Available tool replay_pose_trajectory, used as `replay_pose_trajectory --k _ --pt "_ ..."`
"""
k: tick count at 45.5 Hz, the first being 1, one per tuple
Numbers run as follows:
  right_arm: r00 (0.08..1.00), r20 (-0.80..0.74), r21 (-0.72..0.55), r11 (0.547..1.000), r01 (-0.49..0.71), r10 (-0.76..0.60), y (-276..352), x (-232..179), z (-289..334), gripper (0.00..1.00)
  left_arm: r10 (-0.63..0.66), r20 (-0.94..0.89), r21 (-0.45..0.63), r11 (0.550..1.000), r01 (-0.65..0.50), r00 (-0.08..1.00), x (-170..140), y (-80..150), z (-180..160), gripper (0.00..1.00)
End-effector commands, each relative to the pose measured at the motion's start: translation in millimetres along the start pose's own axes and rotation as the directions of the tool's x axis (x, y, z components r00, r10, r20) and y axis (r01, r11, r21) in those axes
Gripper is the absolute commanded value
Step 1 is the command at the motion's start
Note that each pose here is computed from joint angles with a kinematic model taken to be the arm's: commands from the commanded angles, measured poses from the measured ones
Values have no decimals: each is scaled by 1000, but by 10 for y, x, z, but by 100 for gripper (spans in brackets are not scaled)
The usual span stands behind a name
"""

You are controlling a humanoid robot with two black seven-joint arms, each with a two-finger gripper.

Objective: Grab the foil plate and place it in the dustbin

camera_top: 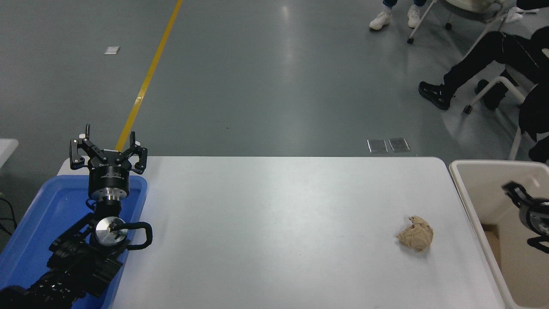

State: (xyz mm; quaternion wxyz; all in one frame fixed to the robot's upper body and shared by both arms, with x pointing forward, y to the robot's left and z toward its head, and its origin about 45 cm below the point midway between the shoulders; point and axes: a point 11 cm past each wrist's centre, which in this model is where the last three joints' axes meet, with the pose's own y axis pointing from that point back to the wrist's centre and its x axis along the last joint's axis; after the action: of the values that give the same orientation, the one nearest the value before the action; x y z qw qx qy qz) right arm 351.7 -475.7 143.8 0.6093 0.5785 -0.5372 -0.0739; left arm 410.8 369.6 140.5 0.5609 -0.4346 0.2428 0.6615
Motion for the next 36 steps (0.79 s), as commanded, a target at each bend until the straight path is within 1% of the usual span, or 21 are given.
replay_pose_trajectory --k 1,5,12,22,31,36 --pt "971 -157 72 978 194 -181 563 -294 -654 100 -3 1 4 1000 3 1000 -7 -2 -6 99" --pt "942 -254 85 965 247 -219 791 -346 -814 100 -4 -2 5 1000 4 1000 -13 -2 -15 99" --pt "899 -319 118 928 352 -300 1276 -449 -1081 100 -5 1 5 1000 5 1000 -12 -4 -8 99" --pt "767 -457 78 838 540 -451 2042 -593 -1353 100 -4 2 5 1000 4 1000 -8 -2 -7 99" --pt "681 -550 59 791 609 -484 2533 -529 -1600 100 -2 1 4 1000 2 1000 0 3 -6 99" --pt "630 -584 43 756 654 -512 2763 -513 -1678 100 -2 1 4 1000 2 1000 0 3 -6 99"
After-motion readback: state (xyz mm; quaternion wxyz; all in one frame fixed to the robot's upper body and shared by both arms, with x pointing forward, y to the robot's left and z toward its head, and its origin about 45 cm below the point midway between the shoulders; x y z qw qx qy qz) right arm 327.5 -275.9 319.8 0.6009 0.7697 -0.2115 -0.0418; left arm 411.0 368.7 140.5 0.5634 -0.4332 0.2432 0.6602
